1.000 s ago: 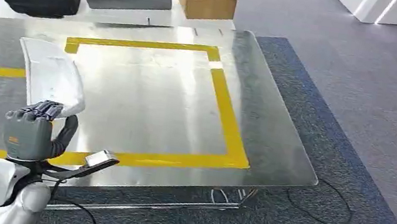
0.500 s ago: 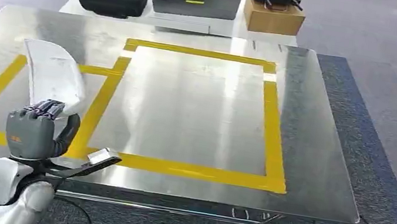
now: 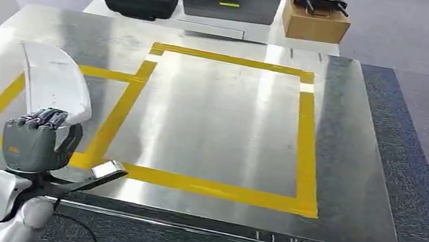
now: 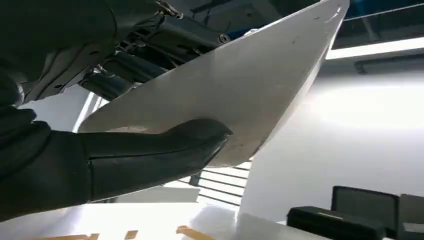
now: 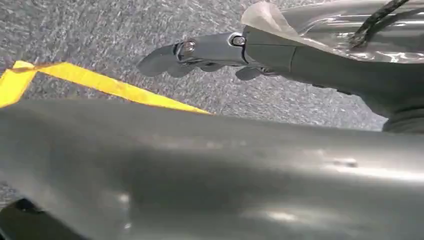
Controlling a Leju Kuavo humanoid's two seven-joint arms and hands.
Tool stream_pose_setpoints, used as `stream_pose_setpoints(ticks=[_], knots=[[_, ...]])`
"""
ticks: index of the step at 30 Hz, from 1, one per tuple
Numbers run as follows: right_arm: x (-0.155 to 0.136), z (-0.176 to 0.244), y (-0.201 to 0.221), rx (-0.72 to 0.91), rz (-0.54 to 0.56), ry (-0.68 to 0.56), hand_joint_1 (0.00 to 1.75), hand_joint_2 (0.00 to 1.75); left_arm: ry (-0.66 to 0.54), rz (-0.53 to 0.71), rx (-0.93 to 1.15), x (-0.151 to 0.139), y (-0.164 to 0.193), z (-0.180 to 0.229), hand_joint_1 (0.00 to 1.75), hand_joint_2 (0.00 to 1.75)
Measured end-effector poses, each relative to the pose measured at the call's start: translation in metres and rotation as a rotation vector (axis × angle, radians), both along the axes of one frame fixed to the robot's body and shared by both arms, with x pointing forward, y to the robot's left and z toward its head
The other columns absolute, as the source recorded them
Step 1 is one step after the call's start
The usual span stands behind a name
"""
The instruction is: Take the parts from the cabinet and place them on the table.
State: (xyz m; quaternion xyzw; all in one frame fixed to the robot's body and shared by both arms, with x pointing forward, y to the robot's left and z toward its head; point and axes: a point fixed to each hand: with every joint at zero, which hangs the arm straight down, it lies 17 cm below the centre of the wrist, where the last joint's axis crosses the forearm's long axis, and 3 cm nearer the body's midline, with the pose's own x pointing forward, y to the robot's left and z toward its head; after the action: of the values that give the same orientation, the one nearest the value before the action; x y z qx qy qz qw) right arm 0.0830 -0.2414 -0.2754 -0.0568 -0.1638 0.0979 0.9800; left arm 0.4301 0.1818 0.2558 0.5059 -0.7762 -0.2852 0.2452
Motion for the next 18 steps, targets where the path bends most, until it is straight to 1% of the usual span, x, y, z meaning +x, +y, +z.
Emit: stream_pose_setpoints(ticks=[6,10,18], knots=[[0.003,0.001,0.002,0.008,0.007,-0.006,0.0,0.0,0.072,0.047,0.016,0.028,0.013,-0.02,1.75,1.75],[0.004,0.001,0.002,0.01,0.012,-0.007,0.0,0.0,0.153,0.078,0.057,0.05,0.025,-0.049,1.75,1.75],[0.006,0.001,0.003,0.009,0.032,-0.013,0.0,0.0,0.284,0.086,0.131,0.071,0.029,-0.098,1.75,1.75]])
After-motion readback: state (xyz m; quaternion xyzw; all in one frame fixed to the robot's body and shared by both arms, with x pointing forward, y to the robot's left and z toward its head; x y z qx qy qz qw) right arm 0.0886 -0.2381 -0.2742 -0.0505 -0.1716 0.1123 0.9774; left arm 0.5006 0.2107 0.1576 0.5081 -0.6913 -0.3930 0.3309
